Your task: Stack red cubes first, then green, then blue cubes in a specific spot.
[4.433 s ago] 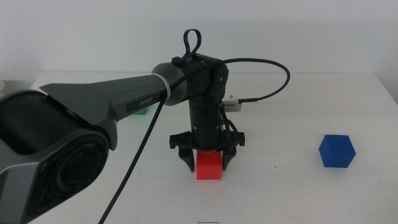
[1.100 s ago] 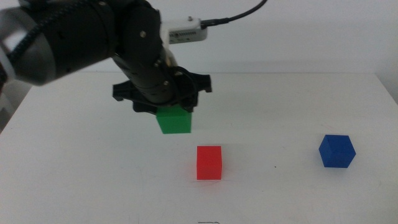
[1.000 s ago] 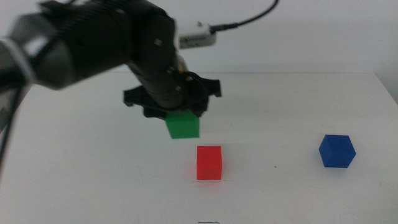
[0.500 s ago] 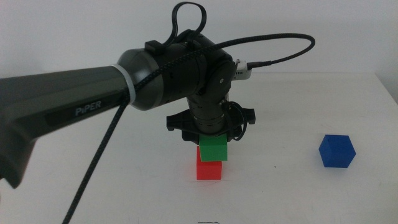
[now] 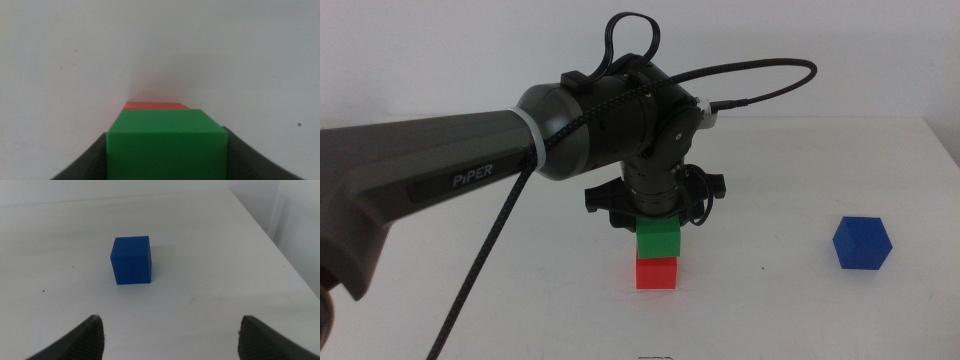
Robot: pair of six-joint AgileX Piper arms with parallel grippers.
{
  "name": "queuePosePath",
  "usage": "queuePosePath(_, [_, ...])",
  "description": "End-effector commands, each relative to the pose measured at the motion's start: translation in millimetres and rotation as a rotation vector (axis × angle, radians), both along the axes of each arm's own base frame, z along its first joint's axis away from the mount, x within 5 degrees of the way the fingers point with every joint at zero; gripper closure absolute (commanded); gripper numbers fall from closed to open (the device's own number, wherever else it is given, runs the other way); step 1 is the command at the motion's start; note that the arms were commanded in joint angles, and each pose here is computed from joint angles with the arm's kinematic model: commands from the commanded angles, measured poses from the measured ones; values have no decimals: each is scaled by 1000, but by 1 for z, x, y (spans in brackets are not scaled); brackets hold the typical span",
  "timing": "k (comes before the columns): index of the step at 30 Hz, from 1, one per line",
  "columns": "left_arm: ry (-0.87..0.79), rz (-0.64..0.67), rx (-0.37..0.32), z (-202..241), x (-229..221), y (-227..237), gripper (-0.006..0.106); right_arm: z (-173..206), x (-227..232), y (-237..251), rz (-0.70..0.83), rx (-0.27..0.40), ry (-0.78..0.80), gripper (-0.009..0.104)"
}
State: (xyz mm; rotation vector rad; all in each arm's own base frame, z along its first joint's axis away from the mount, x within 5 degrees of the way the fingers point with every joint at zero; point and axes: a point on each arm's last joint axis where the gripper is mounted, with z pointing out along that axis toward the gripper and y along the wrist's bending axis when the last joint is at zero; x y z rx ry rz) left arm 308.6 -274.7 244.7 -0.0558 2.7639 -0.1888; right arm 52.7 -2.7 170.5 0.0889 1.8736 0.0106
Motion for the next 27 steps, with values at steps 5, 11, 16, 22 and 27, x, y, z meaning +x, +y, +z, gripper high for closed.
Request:
queuePosePath(5, [-66,13,-51,31,-3,3,87,13,0,0,1,-25,-109,22])
queuePosePath(11, [-40,22,-63,30,-5,3,87,13,0,0,1,-25,-109,22])
queuePosePath(16, [-39,20,-57,26,-4,2,87,13,0,0,1,-25,-109,22])
queuePosePath(22, [-33,18,-54,18,-1,-2,87,13,0,0,1,-25,-109,22])
queuePosePath(27, [-31,17,-51,16,0,-2,87,13,0,0,1,-25,-109,22])
